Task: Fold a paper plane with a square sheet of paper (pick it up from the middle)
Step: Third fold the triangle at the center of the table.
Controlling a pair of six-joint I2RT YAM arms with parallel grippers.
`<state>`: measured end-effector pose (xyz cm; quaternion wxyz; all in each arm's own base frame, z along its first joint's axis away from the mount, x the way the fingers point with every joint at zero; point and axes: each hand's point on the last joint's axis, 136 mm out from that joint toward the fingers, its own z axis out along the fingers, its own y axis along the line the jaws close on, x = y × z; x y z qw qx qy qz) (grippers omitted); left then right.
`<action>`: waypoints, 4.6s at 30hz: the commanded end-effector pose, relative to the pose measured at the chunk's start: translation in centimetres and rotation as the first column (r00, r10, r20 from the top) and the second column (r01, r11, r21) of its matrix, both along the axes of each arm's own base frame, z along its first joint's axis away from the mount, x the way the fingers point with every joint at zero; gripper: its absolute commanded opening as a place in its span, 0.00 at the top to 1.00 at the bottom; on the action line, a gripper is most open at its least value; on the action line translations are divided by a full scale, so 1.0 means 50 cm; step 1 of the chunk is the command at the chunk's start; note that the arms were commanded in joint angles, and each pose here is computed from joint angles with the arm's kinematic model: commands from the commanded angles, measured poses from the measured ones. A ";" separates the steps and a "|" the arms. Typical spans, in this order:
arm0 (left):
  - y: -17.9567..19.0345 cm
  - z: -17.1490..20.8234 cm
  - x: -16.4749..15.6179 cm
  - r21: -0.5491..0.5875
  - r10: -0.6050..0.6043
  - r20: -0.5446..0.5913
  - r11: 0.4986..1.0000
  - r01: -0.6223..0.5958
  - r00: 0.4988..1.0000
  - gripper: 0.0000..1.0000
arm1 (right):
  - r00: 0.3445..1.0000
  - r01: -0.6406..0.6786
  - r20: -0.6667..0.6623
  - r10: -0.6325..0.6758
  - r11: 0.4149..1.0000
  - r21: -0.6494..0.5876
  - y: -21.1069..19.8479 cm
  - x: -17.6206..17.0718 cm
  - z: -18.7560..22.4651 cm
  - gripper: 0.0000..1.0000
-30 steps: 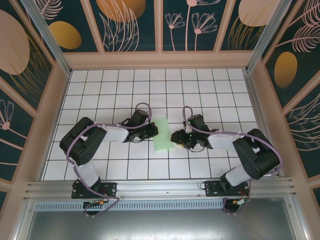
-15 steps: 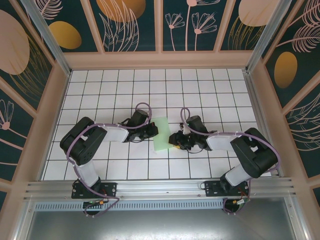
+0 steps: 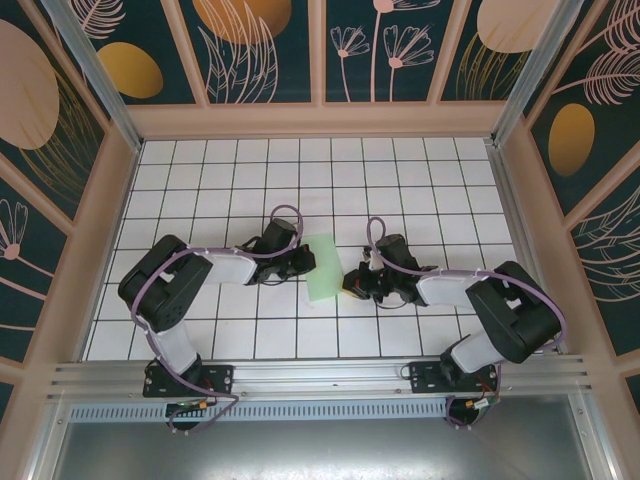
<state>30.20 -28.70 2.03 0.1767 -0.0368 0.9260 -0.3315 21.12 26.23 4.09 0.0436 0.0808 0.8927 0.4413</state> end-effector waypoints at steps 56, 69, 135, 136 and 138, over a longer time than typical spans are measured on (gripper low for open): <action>0.031 -0.072 0.035 0.211 0.042 -0.048 0.977 -0.031 0.998 1.00 | 0.997 -0.007 0.071 0.003 0.999 0.053 0.136 0.109 -0.006 1.00; 0.032 -0.076 0.031 0.207 0.045 -0.057 0.978 -0.032 0.997 1.00 | 0.996 -0.008 0.086 0.005 0.999 0.039 0.137 0.120 -0.010 1.00; 0.038 -0.058 0.034 0.211 0.060 -0.039 0.976 -0.050 0.997 1.00 | 0.993 -0.049 0.102 0.056 0.996 -0.068 0.132 0.109 -0.038 1.00; 0.037 -0.060 0.033 0.208 0.059 -0.039 0.977 -0.050 0.997 1.00 | 0.993 -0.049 0.108 0.056 0.997 -0.066 0.132 0.110 -0.032 1.00; 0.039 -0.062 0.032 0.207 0.062 -0.041 0.977 -0.052 0.997 1.00 | 0.992 -0.049 0.116 0.056 0.997 -0.066 0.132 0.109 -0.026 1.00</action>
